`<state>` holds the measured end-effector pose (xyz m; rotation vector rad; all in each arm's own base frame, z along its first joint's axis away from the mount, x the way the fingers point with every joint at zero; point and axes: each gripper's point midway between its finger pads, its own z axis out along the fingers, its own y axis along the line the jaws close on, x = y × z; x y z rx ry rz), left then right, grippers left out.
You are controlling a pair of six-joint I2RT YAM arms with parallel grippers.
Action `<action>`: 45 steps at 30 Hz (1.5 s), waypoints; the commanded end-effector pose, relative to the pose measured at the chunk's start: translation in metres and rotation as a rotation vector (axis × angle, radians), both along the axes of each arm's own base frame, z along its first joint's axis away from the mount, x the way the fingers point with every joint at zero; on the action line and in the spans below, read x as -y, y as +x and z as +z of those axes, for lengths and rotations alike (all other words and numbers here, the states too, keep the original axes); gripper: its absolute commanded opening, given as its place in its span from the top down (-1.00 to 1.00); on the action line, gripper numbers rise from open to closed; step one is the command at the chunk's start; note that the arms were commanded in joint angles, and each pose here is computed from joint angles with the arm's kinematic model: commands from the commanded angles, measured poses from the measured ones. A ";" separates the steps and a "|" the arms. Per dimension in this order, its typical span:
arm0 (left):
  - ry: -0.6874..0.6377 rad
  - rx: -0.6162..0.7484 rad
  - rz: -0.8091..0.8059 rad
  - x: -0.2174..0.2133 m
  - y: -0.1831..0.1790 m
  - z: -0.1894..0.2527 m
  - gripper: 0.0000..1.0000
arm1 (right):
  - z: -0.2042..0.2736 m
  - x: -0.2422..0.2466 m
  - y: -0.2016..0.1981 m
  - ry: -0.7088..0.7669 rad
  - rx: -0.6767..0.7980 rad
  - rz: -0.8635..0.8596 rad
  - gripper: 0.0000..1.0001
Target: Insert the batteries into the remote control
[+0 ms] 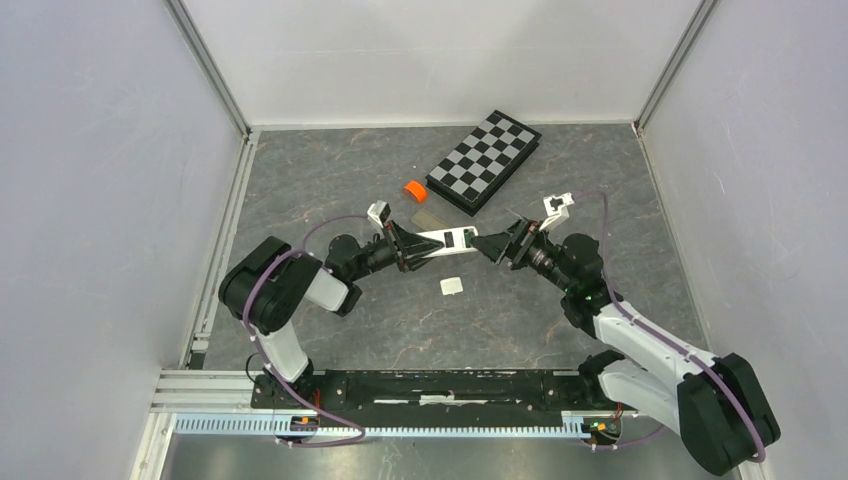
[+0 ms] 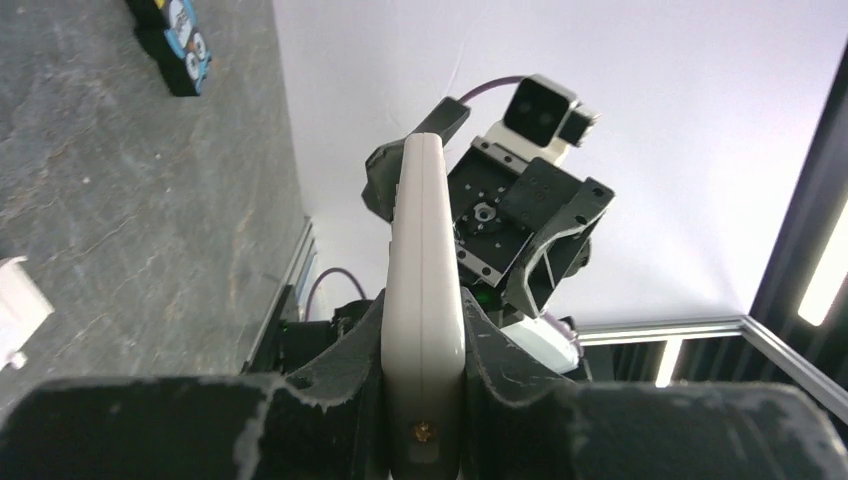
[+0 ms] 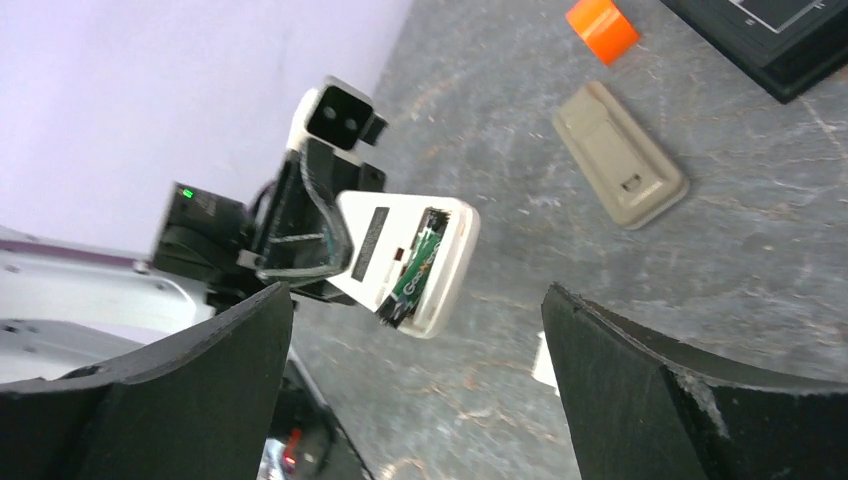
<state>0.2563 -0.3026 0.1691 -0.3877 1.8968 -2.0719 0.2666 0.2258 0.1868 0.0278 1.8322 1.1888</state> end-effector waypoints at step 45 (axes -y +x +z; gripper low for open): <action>-0.219 -0.002 0.072 -0.007 0.015 0.076 0.96 | 0.063 -0.012 0.032 0.384 -0.028 -0.084 -0.10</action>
